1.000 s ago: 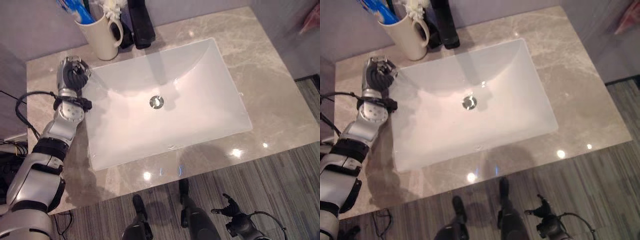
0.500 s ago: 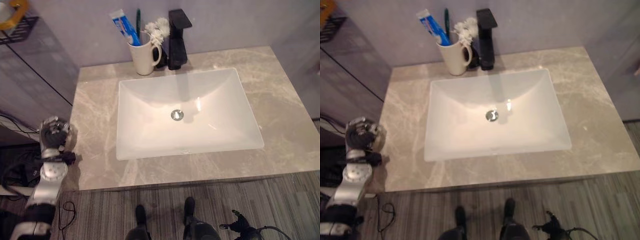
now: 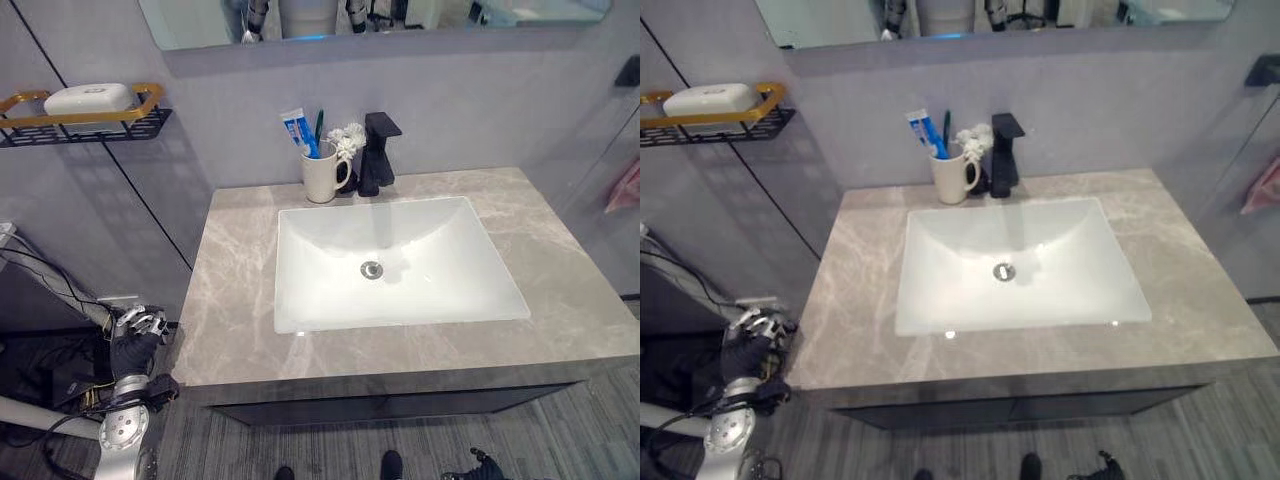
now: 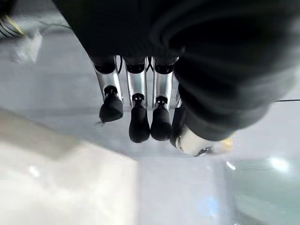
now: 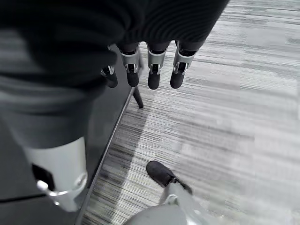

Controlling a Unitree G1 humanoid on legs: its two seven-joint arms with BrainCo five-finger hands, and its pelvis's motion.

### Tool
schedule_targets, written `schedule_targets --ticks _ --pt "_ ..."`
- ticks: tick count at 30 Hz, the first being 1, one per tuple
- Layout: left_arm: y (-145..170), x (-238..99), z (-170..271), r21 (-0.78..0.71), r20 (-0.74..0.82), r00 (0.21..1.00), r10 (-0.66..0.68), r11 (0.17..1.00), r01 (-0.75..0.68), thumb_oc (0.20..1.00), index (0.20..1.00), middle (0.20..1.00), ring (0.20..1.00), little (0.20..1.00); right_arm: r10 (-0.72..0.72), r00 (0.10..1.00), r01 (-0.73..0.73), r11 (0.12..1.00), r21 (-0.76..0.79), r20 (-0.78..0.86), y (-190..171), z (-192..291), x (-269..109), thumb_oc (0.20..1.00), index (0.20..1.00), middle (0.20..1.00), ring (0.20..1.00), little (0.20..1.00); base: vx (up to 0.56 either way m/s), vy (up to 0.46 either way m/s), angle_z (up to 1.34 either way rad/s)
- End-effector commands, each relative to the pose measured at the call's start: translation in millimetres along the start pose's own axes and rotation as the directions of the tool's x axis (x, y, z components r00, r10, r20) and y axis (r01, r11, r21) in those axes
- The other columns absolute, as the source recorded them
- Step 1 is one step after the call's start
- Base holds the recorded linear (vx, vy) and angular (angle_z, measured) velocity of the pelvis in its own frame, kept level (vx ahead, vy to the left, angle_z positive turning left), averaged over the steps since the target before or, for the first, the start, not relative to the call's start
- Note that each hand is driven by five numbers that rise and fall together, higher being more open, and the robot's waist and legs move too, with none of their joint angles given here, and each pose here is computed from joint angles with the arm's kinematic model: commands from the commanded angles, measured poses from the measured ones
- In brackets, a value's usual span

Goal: Put brush and paste in cup on sink, flatten towel.

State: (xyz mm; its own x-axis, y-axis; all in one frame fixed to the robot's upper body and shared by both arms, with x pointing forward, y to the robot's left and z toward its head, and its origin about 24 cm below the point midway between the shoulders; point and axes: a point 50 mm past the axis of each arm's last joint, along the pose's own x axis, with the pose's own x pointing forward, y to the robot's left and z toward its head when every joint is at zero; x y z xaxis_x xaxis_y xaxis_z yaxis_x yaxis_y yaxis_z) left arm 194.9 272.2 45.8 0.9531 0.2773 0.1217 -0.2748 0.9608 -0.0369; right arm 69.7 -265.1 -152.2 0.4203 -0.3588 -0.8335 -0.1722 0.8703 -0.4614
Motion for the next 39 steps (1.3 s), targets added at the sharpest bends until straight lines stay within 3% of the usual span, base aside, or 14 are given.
schedule_targets --ticks 1,2,6,12,18,29,39 --pt "-27 15 42 -0.023 0.213 0.957 -0.196 0.979 0.205 0.2 0.2 0.2 0.2 0.2 -0.003 0.995 -0.004 0.998 0.068 0.102 -3 27 4 1.0 1.0 1.0 1.0 1.0 -0.13 0.15 -0.11" --pt "-27 15 42 -0.023 0.213 0.957 -0.196 0.978 0.206 0.2 0.2 0.2 0.2 0.2 -0.003 0.995 -0.004 0.998 0.068 0.102 -3 27 4 1.0 1.0 1.0 1.0 1.0 -0.15 0.14 -0.15" --pt "-69 23 47 0.104 0.208 0.867 -0.452 0.892 0.44 0.2 0.2 0.2 0.2 0.2 0.024 0.97 -0.05 0.994 0.102 0.241 4 58 2 1.0 1.0 1.0 1.0 1.0 -0.21 0.089 -0.43" --pt "-117 31 53 0.236 0.236 0.749 -0.619 0.784 0.574 0.2 0.2 0.2 0.2 0.2 0.052 0.963 -0.063 0.998 0.031 0.264 13 62 -1 1.0 1.0 1.0 1.0 1.0 -0.17 -0.038 -0.86" --pt "-149 33 49 0.196 0.243 0.722 -0.648 0.761 0.618 0.2 0.2 0.2 0.2 0.2 -0.023 0.97 0.002 0.996 0.09 0.242 4 53 -1 1.0 1.0 1.0 1.0 1.0 -0.12 -0.08 -0.75" --pt "-129 27 6 0.144 0.087 0.832 -0.547 0.834 0.533 0.2 0.2 0.2 0.2 0.2 -0.024 0.962 -0.009 0.993 0.117 0.273 6 59 -4 1.0 1.0 1.0 1.0 1.0 -0.03 -0.243 -1.39" --pt "-95 20 -53 0.233 -0.185 0.895 -0.405 0.867 0.441 0.2 0.2 0.2 0.2 0.2 0.003 0.971 -0.001 1.0 -0.008 0.239 -2 53 3 1.0 1.0 1.0 1.0 1.0 0.07 -0.217 -0.97"
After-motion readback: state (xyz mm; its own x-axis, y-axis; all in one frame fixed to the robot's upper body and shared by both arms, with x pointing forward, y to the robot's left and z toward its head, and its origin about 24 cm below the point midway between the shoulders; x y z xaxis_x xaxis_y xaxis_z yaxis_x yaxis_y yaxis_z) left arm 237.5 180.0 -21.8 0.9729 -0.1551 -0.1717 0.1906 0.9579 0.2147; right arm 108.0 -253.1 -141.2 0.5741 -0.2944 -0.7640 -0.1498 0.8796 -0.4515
